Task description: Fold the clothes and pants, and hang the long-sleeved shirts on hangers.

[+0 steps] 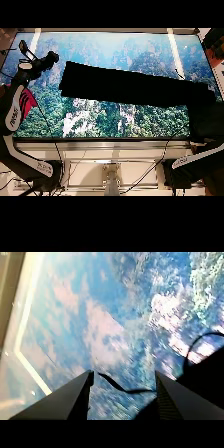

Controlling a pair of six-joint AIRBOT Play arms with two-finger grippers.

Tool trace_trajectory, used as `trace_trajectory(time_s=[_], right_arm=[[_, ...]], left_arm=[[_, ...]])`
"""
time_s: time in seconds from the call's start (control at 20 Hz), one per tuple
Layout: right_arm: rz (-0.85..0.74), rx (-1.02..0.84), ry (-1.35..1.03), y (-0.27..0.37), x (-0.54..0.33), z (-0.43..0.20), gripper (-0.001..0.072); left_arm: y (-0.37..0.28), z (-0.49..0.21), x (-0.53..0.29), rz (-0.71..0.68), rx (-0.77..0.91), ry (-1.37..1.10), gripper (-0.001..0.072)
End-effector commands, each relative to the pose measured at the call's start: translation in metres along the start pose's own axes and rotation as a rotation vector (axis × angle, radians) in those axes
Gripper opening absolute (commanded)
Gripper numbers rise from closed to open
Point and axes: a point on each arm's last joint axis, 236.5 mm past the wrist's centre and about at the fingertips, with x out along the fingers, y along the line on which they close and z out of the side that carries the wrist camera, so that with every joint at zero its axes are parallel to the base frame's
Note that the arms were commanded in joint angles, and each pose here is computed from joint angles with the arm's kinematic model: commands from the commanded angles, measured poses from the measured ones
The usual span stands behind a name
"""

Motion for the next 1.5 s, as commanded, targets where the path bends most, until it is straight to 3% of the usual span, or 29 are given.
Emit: trace_trajectory(time_s=[0.0,0.05,0.15,0.35,0.55,0.6,0.65,1.3,1.35,1.4,1.45], right_arm=[[-0.085,-0.097,0.173,-0.033,-0.031,-0.019,0.0468],[-0.118,-0.099,0.252,-0.054,-0.041,-0.03,0.0518],[-0.161,-0.107,0.429,-0.093,-0.059,-0.056,0.0526],[-0.116,-0.073,0.706,-0.135,-0.072,-0.099,0.0588],[-0.028,-0.004,0.74,-0.139,-0.042,-0.107,0.0618],[-0.011,0.008,0.741,-0.138,-0.034,-0.109,0.0675],[-0.009,0.014,0.726,-0.14,-0.027,-0.107,0.0682],[-0.013,-0.024,0.742,-0.126,0.027,-0.135,0.0666],[-0.019,-0.038,0.725,-0.123,0.032,-0.134,0.0591],[-0.013,-0.043,0.708,-0.119,0.036,-0.133,0.043],[-0.004,-0.043,0.698,-0.116,0.036,-0.13,0.0316]], left_arm=[[-0.023,-0.009,-0.025,-0.086,0.054,0.114,0.0451],[-0.035,-0.022,-0.037,-0.137,0.06,0.189,0.0451],[-0.054,-0.04,-0.054,-0.209,0.071,0.291,0.0451],[-0.068,-0.055,-0.063,-0.225,0.139,0.349,0.0451],[-0.084,-0.068,-0.06,-0.246,0.14,0.373,0.0451],[-0.088,-0.071,-0.06,-0.252,0.144,0.378,0.0451],[-0.091,-0.074,-0.059,-0.257,0.148,0.383,0.0451],[-0.112,-0.091,-0.058,-0.287,0.17,0.412,0.045],[-0.112,-0.091,-0.058,-0.288,0.17,0.413,0.0426],[-0.113,-0.092,-0.058,-0.288,0.168,0.414,0.0311],[-0.115,-0.094,-0.058,-0.293,0.171,0.421,0.0239]])
